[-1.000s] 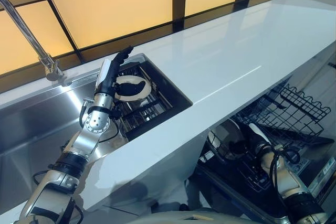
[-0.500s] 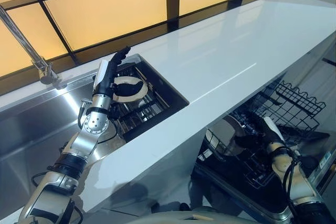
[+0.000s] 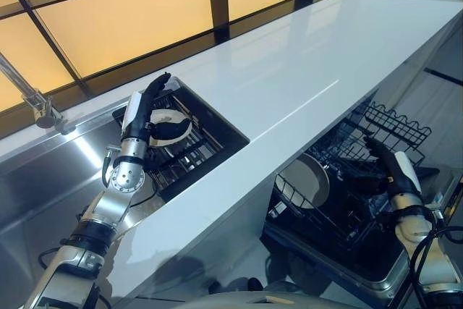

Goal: Pick up plates and place into dishwasher.

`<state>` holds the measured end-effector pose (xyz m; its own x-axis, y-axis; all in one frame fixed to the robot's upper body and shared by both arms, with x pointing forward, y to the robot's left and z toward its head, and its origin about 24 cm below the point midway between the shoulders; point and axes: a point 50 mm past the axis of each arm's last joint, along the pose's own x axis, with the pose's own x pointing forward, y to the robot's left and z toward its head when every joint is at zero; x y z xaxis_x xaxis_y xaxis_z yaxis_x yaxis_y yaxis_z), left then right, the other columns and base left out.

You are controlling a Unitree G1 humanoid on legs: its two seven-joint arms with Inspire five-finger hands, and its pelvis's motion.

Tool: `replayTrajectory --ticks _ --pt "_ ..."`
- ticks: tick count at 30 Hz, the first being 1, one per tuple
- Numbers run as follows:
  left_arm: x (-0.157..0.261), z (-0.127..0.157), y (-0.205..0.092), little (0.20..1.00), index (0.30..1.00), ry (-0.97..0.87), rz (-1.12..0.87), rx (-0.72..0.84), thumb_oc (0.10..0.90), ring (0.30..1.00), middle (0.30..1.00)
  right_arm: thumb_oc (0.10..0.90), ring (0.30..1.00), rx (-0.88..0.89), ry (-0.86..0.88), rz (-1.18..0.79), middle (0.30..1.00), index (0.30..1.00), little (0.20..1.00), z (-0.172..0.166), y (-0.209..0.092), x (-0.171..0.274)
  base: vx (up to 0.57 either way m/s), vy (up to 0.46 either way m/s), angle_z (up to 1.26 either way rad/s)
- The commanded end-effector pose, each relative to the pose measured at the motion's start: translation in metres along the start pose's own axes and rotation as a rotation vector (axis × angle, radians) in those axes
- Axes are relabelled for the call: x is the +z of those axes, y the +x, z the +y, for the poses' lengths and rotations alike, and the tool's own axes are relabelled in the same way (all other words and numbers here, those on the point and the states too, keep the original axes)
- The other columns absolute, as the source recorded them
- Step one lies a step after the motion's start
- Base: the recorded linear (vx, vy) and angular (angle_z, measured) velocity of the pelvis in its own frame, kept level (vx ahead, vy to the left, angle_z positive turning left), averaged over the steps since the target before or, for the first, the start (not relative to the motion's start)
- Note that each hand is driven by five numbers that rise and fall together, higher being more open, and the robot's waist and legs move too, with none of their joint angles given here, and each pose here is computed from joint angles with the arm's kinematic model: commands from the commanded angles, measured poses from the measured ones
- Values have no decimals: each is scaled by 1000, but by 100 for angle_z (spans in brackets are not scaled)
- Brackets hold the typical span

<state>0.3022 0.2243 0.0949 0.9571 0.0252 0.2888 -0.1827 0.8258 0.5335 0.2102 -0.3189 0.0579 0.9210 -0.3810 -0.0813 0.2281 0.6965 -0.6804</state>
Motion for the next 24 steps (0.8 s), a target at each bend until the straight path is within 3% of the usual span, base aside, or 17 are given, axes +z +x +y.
replayTrajectory --ticks 1,11,15,24 --pt "5 43 24 900 900 147 -28 145 800 900 900 800 900 -253 -21 -371 900 900 900 -59 4 65 0 0 0" --pt "-30 58 27 900 900 419 215 7 800 900 900 800 900 -435 -42 -614 900 900 900 -94 -12 105 1 0 -1" --pt "-39 64 32 900 900 572 305 -62 800 900 900 800 900 -426 -55 -658 900 900 900 -96 -13 117 1 -2 -1" --pt "-33 60 50 900 900 749 309 -119 800 900 900 800 900 -409 -52 -729 900 900 900 -94 -6 136 0 0 0"
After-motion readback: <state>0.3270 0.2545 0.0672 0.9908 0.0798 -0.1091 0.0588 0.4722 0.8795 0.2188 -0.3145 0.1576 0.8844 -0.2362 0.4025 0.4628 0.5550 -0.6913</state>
